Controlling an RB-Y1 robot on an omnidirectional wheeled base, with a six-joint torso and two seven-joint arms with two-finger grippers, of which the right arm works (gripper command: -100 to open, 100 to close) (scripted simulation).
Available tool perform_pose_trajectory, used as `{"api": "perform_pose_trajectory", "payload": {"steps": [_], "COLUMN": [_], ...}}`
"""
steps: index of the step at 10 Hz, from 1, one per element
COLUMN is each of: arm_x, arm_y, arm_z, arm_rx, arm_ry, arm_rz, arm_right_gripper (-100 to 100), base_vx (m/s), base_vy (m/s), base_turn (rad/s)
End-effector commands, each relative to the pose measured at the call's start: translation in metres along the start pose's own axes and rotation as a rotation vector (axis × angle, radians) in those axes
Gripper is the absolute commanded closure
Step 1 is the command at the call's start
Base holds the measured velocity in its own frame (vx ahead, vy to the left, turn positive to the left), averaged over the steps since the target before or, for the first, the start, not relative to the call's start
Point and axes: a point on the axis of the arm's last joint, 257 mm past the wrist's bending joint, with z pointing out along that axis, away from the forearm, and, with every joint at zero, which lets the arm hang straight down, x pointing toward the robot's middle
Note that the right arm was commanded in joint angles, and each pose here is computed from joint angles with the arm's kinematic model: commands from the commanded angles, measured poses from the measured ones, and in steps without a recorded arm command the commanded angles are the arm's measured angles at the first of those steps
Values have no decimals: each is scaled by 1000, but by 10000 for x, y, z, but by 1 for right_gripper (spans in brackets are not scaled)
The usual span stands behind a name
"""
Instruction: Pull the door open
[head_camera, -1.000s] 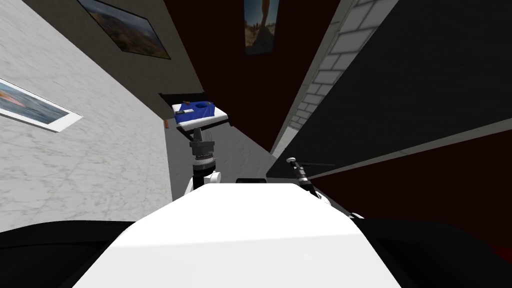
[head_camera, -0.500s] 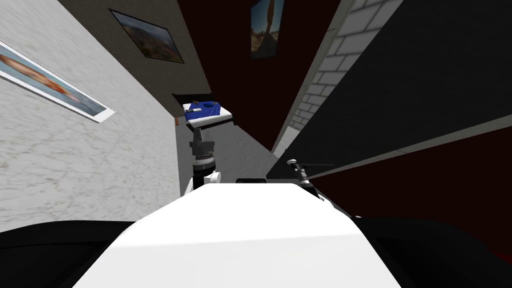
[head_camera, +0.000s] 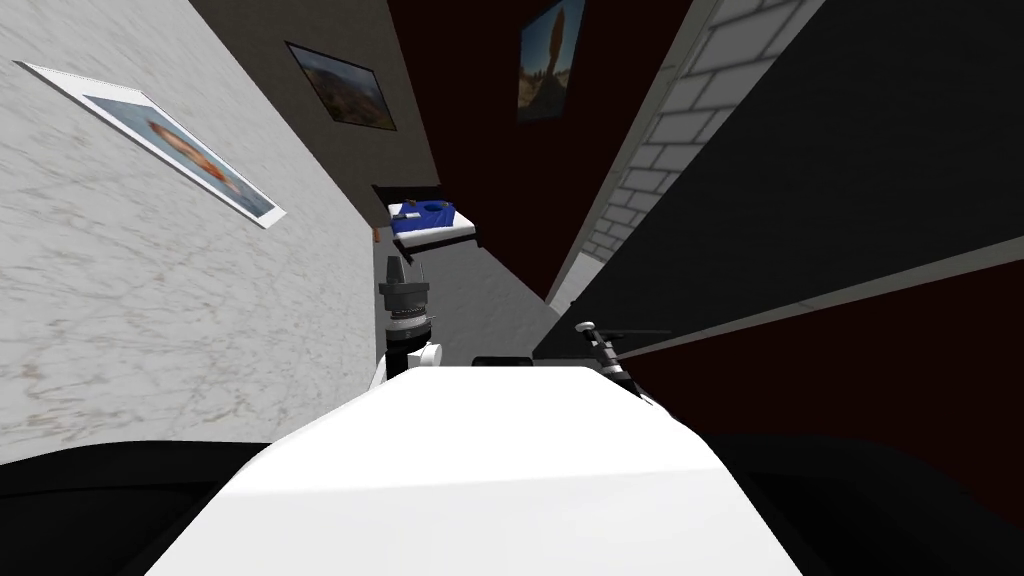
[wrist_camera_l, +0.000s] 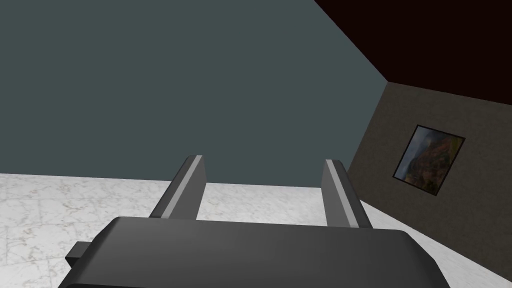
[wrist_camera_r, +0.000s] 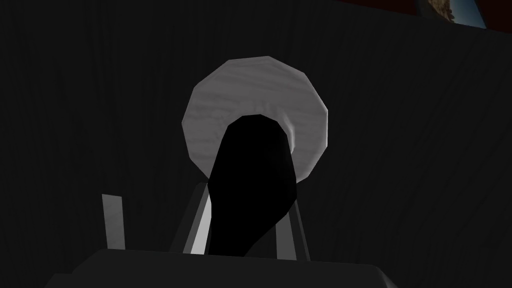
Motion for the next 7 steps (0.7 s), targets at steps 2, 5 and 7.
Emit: {"api": "perform_pose_trajectory", "payload": {"steps": [2, 5, 7], "arm_x": [-67, -15, -25], "arm_y": [39, 11, 15], "arm_z": [-98, -128, -152], "arm_rx": [-5, -3, -4], "arm_ry": [2, 14, 17], "arm_rz": [-12, -1, -3], "arm_right_gripper": [100, 100, 100], "base_vx": [-207, -136, -186], "base_vy": [-56, -28, -71], "base_turn": [153, 99, 141]}}
